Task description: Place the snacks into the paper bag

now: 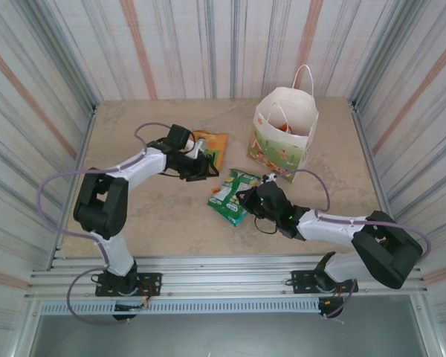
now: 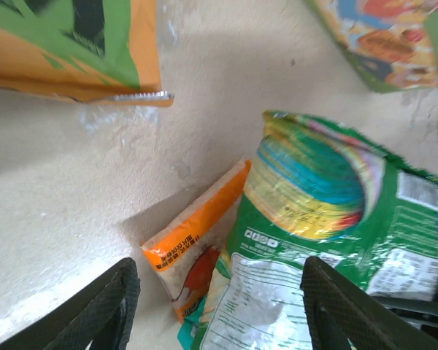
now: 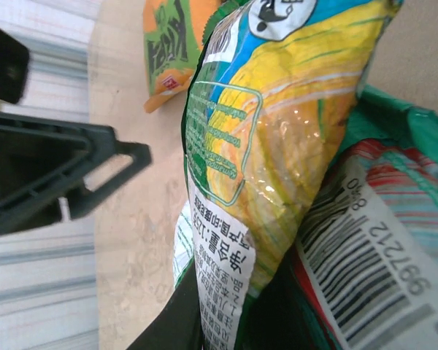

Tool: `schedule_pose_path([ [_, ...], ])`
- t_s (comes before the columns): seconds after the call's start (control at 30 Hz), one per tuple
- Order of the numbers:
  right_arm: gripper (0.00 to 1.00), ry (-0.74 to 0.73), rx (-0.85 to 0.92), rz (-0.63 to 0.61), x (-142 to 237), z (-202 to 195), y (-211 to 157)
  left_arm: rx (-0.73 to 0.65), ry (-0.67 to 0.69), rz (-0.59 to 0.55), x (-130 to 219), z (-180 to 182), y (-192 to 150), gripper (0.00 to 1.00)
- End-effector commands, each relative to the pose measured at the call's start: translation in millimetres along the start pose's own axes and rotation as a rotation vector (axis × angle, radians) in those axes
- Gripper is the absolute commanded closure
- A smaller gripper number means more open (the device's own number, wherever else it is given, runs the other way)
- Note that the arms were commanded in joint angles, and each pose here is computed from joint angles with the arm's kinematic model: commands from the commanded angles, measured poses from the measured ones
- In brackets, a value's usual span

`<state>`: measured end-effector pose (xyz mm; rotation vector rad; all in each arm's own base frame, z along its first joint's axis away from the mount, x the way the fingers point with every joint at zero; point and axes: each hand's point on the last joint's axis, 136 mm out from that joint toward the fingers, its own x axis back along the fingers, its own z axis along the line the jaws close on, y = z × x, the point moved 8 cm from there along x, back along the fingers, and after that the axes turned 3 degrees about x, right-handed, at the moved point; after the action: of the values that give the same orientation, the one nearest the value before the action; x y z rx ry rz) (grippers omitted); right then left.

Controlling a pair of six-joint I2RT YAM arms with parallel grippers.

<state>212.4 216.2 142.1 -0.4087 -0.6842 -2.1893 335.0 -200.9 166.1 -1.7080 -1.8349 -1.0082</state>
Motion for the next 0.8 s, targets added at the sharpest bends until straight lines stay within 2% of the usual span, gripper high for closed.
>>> schedule_pose_path([
  [0.0, 0.96, 0.129, 0.130, -0.023, 12.5, 37.5, 12.9, -0.003, 0.026, -0.053, 28.5, -7.6, -1.5, 0.36],
  [0.27, 0.98, 0.213, 0.419, -0.007, 39.2, 66.8, 18.8, 0.007, 0.047, -0.163, 61.1, -11.4, -16.2, 0.33],
  [0.4, 0.99, 0.259, 0.549, -0.045, 56.6, 79.1, 23.7, 0.013, 0.051, -0.202, 71.6, -11.9, -27.1, 0.31],
  [0.77, 1.00, 0.390, 0.941, -0.085, 110.3, 123.4, 49.7, 0.014, -0.020, -0.300, 96.7, -29.0, -38.3, 0.24],
])
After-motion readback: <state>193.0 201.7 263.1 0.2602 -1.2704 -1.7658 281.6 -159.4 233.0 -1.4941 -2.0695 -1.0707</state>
